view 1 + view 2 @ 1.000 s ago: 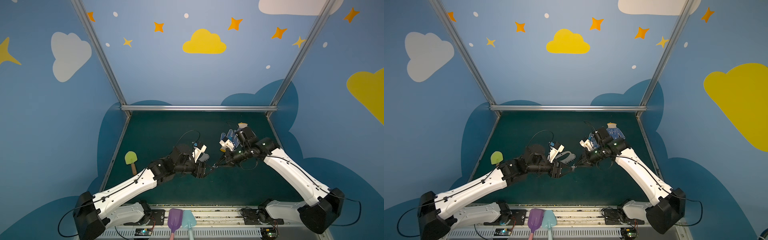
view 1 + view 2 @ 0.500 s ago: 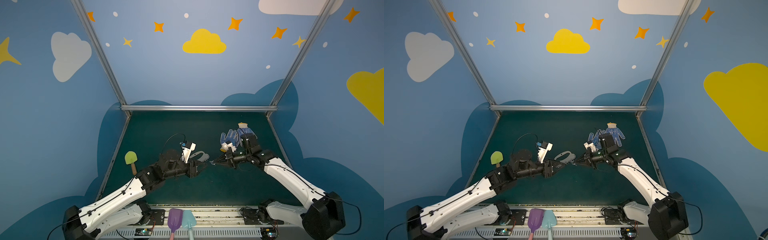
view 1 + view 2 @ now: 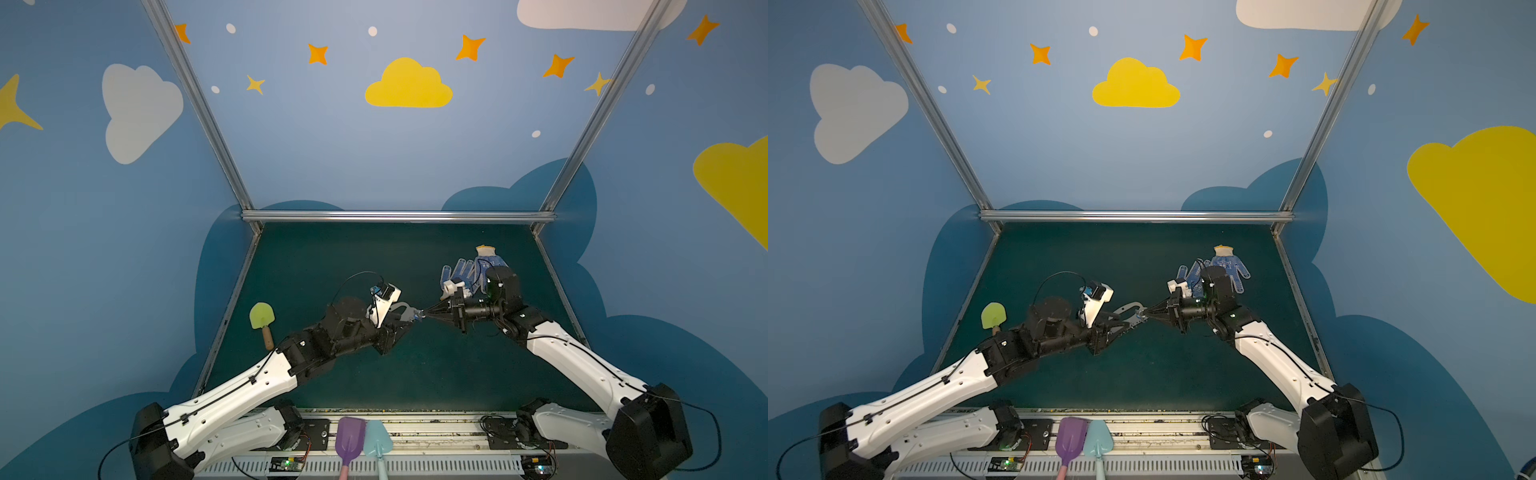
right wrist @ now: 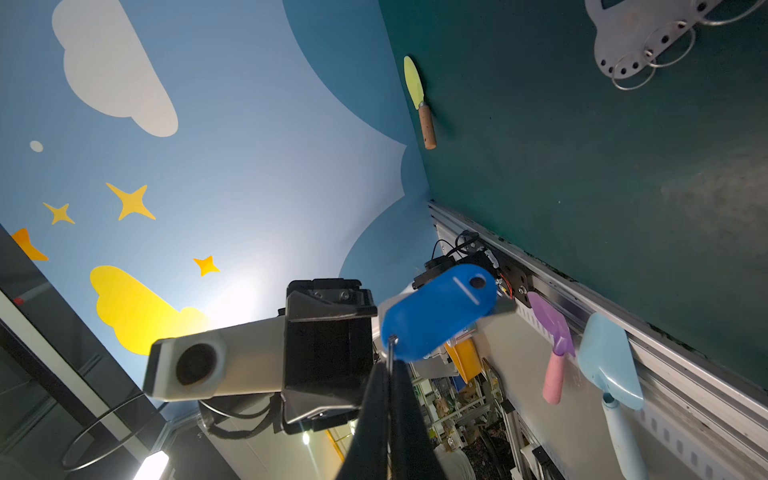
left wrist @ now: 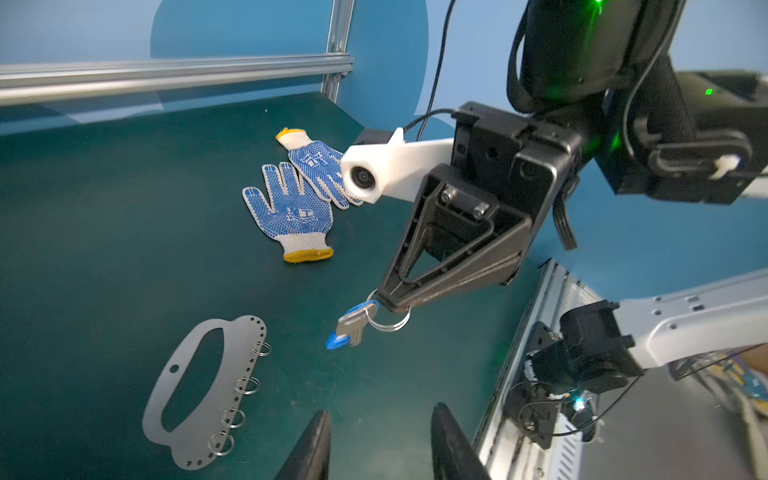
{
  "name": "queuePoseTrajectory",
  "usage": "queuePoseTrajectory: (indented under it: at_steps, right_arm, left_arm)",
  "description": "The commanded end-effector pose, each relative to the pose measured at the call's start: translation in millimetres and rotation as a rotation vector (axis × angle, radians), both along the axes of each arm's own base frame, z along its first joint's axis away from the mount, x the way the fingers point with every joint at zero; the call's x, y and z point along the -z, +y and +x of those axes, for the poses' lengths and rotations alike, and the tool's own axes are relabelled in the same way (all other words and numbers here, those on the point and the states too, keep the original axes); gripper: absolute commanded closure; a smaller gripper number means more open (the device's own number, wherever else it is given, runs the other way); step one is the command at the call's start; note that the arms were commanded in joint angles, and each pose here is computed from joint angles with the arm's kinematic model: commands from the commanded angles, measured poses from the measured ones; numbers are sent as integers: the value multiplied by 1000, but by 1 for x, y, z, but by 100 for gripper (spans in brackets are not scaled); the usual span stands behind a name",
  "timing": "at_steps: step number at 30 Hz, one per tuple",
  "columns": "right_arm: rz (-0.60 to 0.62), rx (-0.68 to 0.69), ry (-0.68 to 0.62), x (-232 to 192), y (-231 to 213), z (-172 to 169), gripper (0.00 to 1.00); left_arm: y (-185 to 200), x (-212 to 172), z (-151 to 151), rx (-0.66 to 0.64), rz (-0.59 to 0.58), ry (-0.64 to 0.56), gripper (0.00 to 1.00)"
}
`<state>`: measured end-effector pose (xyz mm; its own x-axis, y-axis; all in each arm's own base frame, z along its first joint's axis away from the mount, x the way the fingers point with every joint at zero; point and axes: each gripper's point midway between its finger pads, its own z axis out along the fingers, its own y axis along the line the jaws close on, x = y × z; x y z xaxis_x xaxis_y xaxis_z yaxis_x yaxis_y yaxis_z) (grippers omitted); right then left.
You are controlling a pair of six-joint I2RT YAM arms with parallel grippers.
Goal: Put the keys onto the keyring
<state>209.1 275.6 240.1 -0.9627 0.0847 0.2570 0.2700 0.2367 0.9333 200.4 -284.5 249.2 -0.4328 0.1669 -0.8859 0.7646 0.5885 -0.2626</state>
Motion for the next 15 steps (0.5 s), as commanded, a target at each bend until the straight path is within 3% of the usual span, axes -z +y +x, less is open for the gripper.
queuePoseTrajectory:
  at_steps: [1,4,15]
  right_arm:
    - [47,-18,-46,-22,3,-3,100]
    - [54,-27,-50,-24,5,-3,100]
    - [79,-60,-64,-31,10,-8,100]
  left_arm:
    - [1,-15,2,42,54,-262,61]
    - [-4,-12,-2,87,122,-393,61]
    - [-35,-10,1,132,258,-621,57]
